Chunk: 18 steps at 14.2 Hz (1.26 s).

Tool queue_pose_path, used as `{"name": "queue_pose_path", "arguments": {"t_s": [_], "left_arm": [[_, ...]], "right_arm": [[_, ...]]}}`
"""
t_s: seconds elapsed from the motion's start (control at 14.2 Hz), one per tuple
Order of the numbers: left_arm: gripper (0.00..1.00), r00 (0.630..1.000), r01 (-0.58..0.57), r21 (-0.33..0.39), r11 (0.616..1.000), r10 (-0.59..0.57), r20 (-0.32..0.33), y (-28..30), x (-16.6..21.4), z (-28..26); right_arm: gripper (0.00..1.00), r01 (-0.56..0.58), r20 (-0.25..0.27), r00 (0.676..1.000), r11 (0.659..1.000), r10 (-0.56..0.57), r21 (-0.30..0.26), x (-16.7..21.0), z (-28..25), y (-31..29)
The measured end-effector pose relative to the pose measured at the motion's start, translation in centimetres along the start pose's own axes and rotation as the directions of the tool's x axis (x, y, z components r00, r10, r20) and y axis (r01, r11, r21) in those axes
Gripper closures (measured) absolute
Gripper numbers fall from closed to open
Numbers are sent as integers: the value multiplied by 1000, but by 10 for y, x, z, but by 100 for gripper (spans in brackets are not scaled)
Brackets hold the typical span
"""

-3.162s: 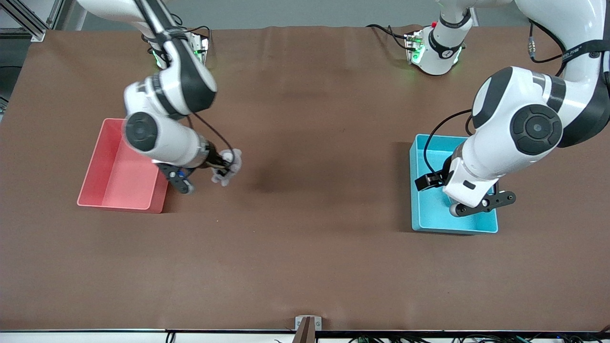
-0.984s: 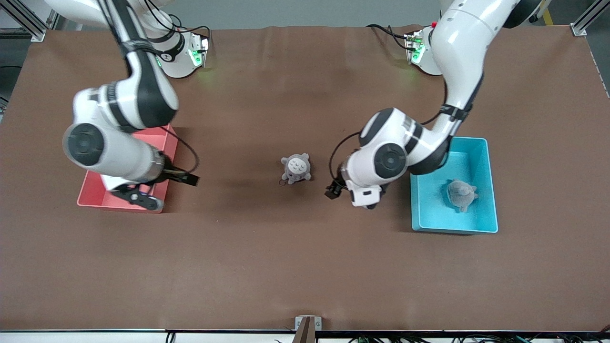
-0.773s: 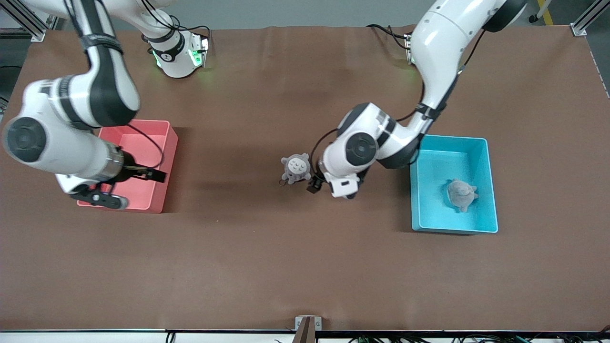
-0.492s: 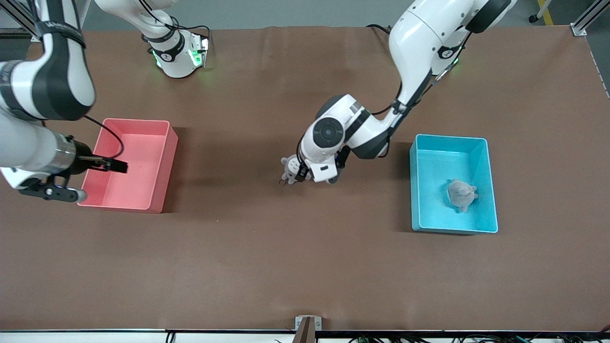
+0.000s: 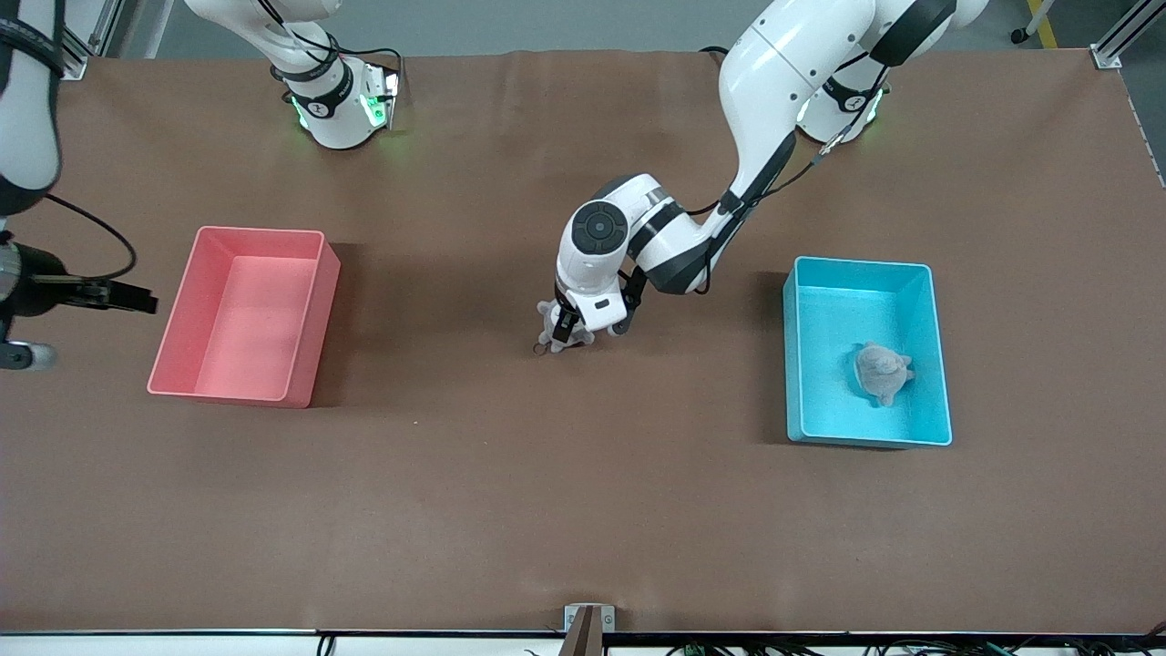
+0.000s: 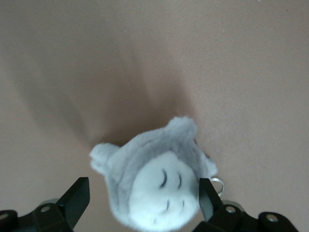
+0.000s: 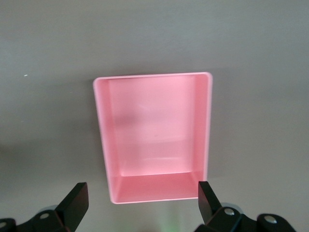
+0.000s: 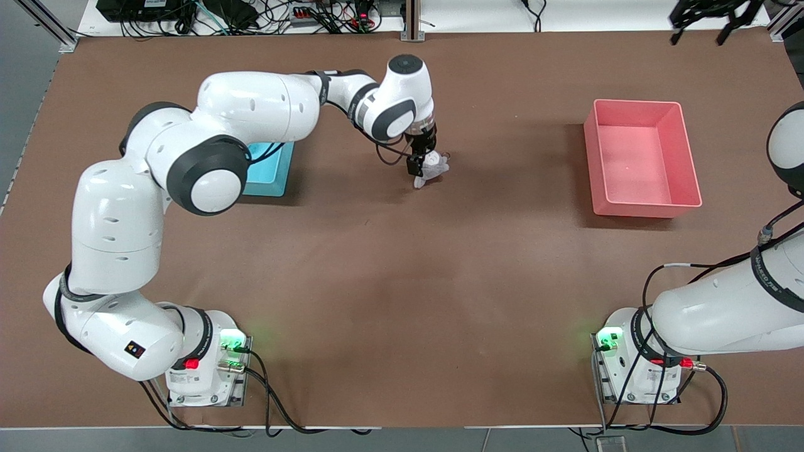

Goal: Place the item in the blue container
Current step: 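Grasp the Totoro with the left gripper while the right gripper returns to rest, then carry the Totoro over the blue box and lower it with the left gripper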

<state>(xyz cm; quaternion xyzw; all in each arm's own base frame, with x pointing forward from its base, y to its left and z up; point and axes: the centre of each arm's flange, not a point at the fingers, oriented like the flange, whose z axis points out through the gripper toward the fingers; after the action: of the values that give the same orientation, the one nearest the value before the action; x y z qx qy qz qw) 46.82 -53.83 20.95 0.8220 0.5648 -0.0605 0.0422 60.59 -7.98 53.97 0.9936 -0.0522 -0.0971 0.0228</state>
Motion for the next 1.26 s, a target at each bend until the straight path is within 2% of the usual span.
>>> {"name": "queue_pose_path", "arguments": {"t_s": [0.14,0.21,0.35,0.56,0.7,0.77,0.91,1.05,1.12,1.26], "left_arm": [[2,1000,6,-16,1000,-6,-13,-3,-4,13],[8,1000,2,-25,1000,-3,-11,-3,-6,15],[31,1000,-7,-35,999,6,-10,-4,-8,15],[48,1000,-19,-50,999,18,-19,-1,-8,12],[62,996,-58,-73,996,52,-76,7,2,2],[68,990,-86,-80,993,75,-123,13,11,-11],[70,973,-155,-91,984,136,-189,30,38,-60],[70,952,-225,-99,969,197,-232,46,77,-121],[70,938,-263,-80,962,235,-255,52,103,-147],[70,904,-343,11,939,333,-268,55,165,-186]], "right_arm": [[0,-7,-11,1000,1000,7,-12,-6,-22,10],[0,-9,-22,1000,1000,9,-15,-8,-31,11],[0,-7,-25,1000,1000,7,-15,-11,-39,10],[0,-4,28,1000,1000,4,-12,-16,-35,3],[0,-10,49,999,1000,10,2,-18,-32,4],[0,-14,51,999,999,12,30,-18,-32,5],[0,-20,47,999,996,16,91,-18,-33,8],[0,-17,38,999,994,13,106,-18,-36,7],[0,-16,30,999,994,12,106,-18,-38,6],[0,-12,13,1000,994,10,105,-19,-43,5]]}}
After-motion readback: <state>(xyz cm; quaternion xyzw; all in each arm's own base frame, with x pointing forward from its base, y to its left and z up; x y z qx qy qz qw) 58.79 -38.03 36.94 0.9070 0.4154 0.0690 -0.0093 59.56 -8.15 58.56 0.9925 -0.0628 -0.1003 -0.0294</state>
